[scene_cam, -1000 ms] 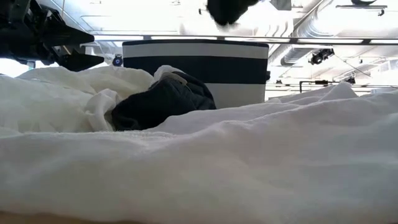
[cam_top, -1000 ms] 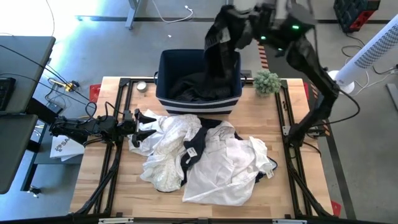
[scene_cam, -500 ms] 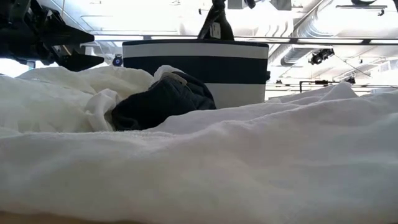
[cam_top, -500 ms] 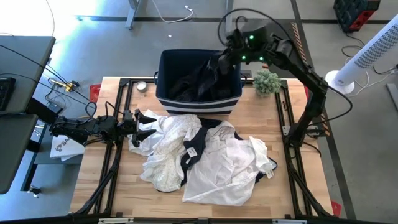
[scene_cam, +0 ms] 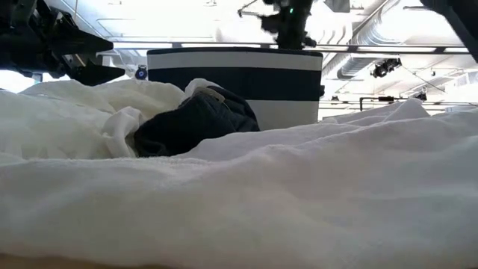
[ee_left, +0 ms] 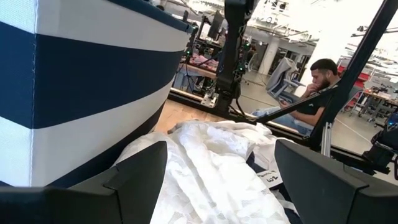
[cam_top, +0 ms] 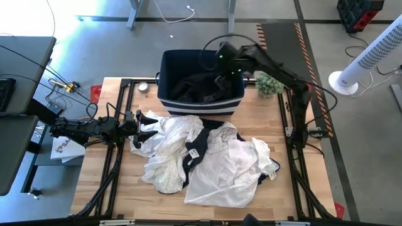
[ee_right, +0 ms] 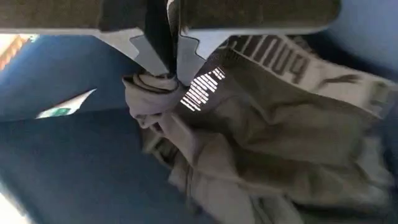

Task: Sort clothes
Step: Put the black boxer into the blue bin

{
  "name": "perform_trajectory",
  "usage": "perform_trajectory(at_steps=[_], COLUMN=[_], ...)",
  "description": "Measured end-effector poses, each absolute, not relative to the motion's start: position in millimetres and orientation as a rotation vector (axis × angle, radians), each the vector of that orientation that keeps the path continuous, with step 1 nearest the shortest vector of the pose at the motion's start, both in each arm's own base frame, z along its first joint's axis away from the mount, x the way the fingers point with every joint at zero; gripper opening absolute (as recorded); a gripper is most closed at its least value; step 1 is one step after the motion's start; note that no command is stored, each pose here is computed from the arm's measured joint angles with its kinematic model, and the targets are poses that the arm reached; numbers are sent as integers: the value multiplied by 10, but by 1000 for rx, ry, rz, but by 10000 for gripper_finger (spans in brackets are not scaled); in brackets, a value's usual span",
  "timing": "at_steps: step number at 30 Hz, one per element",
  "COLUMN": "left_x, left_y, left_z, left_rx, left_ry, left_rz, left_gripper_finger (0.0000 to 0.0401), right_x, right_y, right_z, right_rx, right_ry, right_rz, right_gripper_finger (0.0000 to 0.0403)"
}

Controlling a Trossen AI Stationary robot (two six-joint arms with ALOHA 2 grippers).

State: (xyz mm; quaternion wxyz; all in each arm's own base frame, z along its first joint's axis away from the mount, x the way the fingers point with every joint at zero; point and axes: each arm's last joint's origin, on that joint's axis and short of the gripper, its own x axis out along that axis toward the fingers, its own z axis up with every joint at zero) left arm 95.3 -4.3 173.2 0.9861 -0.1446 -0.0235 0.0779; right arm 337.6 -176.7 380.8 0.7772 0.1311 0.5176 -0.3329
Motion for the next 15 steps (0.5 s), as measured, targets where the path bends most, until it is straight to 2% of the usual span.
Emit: perform_trajectory(at_steps=[4,8,11,15], left_x=[952,952,953,953], left_y=[-43,-43,-43,-43], left_z=[1732,1733,1732,1732], left_rx=[-291,-292,-292,-292], left_ry=[-47,-48,-47,-47], left_rz=[156,156,156,156], left_gripper_finger=[296,296,296,296], right_x=[3498,3514,3467,3369], right_y=[-1822,-1857,-1895,-1891], right_z=[3533,3365,3398,3696], right_rx=[301,286,291,280], right_ry=[1247,1374,1371,1263], right_rz=[-702,-663,-672,-708], right_gripper_finger=[14,64,108,150])
